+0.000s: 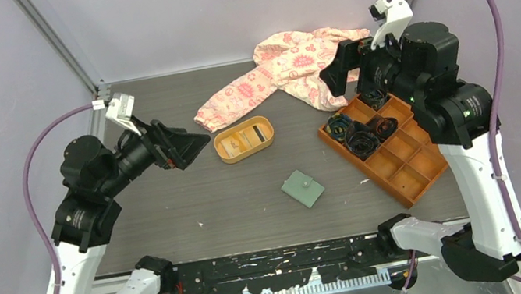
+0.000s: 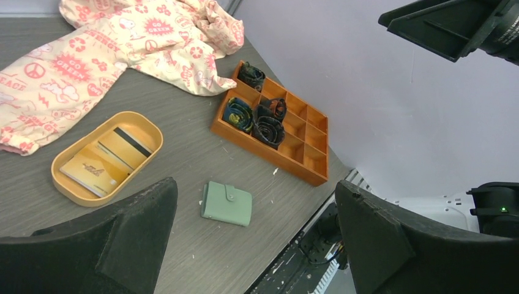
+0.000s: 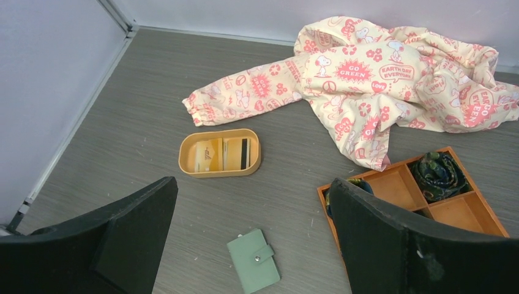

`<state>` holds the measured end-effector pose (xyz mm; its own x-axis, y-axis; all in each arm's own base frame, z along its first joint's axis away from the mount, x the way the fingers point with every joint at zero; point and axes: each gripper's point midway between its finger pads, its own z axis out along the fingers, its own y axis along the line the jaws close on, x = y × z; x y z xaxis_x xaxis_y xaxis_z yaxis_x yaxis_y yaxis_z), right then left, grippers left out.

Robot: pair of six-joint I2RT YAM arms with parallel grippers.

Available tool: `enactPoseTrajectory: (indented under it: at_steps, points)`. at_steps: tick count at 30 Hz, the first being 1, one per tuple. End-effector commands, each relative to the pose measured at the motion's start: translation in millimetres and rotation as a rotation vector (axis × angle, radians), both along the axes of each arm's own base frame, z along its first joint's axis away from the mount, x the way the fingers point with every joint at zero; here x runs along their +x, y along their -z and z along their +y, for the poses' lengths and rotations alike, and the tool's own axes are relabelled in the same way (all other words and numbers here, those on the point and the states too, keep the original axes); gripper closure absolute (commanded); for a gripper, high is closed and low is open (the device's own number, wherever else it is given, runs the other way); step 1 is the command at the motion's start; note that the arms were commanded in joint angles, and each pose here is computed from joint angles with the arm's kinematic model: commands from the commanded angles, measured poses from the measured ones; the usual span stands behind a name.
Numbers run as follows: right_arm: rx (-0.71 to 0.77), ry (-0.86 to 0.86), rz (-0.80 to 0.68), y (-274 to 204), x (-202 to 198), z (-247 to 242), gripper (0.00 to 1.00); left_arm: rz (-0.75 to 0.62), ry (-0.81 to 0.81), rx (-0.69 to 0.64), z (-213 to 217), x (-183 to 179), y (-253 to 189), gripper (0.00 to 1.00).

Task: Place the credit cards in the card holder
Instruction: Reset both arms

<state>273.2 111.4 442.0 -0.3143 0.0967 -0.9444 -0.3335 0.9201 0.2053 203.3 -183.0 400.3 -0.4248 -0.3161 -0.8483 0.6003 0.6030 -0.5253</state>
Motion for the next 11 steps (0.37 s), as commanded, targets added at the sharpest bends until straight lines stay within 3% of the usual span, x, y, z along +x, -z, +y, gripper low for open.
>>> enactPoseTrajectory:
  at_steps: [1,11]
  points:
    - [0.024,-0.016,-0.062,-24,-5,1,0.01,-0.096,0.061,-0.039,-9,-1,-27,0.00]
    - [0.015,-0.007,-0.030,-15,8,-1,0.01,-0.116,0.085,0.001,-17,15,-11,0.01]
